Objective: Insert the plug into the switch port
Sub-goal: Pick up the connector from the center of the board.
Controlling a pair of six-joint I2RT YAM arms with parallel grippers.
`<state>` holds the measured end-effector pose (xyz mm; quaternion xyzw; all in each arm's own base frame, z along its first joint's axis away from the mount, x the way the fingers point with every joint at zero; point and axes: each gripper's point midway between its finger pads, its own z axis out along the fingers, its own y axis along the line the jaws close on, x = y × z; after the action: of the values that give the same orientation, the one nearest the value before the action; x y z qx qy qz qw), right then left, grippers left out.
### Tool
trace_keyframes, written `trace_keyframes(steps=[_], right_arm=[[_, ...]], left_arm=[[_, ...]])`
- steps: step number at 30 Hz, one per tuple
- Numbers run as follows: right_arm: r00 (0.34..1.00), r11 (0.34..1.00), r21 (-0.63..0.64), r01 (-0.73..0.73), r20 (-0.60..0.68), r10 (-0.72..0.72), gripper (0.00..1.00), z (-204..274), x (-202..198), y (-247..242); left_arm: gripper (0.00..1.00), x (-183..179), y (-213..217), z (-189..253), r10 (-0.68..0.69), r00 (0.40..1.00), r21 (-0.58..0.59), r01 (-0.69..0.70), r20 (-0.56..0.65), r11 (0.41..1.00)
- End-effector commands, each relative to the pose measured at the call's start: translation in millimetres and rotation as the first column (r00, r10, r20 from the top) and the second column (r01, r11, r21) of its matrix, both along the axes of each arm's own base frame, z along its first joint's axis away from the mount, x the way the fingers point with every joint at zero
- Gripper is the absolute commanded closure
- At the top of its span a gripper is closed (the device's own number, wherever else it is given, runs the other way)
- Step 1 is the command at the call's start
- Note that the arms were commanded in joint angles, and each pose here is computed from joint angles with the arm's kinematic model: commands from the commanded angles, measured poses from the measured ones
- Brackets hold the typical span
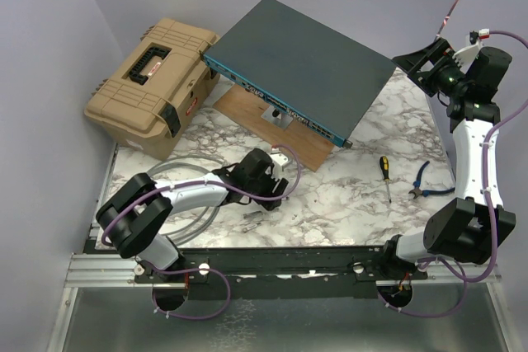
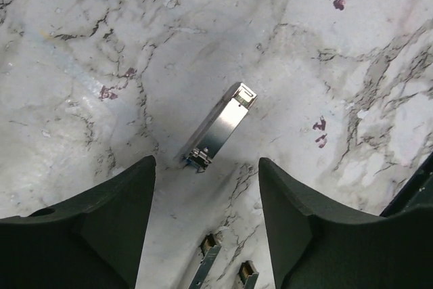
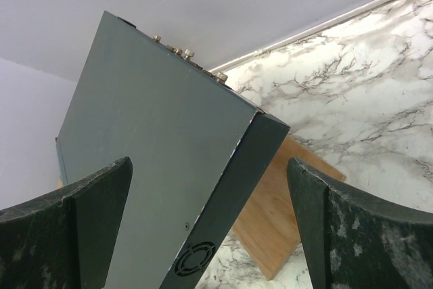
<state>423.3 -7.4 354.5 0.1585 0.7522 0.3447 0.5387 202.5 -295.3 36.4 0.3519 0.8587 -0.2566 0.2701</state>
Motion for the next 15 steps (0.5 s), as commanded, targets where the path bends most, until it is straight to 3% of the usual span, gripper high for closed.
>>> trace_keyframes(steps=[1,15], right_arm=[[1.000,1.000,0.006,-0.019,0.004,0.019,0.01,-3.4,1.5,3.2],[1.000,1.000,0.005,-0.019,0.007,0.019,0.01,-1.5,1.7,3.3]], left_arm=[[0.38,16.3,6.4,7.0,-0.010,0.995,0.066,0.003,0.099,0.998],[0.53,13.1,-1.9,-2.5,-0.192,0.971,0.175,0.166,0.145,0.970]])
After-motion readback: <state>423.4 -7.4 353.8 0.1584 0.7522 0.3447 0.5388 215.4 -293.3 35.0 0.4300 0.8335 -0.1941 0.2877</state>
